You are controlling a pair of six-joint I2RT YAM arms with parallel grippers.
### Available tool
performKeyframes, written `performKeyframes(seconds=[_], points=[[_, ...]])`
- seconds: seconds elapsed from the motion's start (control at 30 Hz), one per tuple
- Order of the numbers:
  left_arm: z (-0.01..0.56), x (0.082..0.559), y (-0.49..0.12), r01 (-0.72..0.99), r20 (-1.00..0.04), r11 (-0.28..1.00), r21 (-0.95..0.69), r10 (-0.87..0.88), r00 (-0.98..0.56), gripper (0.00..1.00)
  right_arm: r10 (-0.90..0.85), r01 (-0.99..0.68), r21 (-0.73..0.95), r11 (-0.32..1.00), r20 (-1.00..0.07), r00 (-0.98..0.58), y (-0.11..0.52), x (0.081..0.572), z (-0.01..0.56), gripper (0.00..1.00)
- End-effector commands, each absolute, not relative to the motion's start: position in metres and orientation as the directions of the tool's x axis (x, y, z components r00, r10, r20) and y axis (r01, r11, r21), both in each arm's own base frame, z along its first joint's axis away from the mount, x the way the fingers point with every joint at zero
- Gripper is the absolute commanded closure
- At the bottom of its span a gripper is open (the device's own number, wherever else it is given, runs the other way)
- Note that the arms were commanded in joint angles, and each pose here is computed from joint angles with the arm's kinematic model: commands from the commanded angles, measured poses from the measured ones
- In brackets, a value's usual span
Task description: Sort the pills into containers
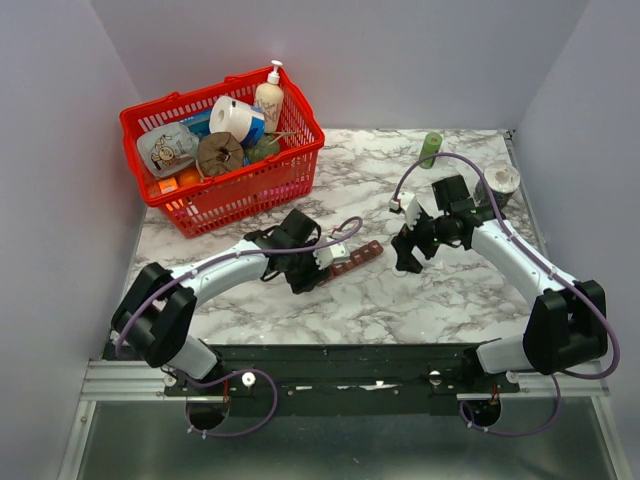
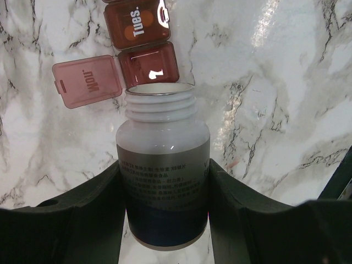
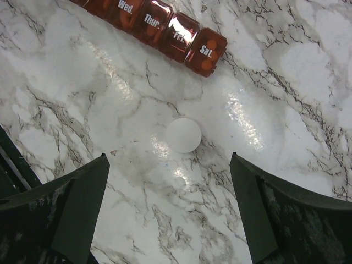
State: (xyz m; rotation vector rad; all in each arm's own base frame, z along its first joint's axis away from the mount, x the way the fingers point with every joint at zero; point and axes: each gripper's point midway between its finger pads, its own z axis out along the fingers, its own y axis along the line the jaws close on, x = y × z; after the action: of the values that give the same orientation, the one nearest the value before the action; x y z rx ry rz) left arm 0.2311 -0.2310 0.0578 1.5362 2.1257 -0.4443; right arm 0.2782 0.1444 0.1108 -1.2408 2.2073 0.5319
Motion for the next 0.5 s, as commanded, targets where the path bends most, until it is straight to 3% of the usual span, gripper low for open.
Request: performKeyframes(seconds=[0.0,0.47], points=[[0.0590,0.2330,-0.2275,0.935,-0.488,0.355,0.017,0.819,-0.302,1.00,-0.636,-0.860,0.066,0.506,-0.645,-0.423,0.1431,0.2781,0.1209,0.00],[0.0577,0.2342,-0.2305,0.918,-0.367,0.395,0.008,0.855,-0.365,1.00,-0.631,-0.857,0.066,0.511,-0.648,-0.426,0.1414,0.2780,0.1217,0.00]])
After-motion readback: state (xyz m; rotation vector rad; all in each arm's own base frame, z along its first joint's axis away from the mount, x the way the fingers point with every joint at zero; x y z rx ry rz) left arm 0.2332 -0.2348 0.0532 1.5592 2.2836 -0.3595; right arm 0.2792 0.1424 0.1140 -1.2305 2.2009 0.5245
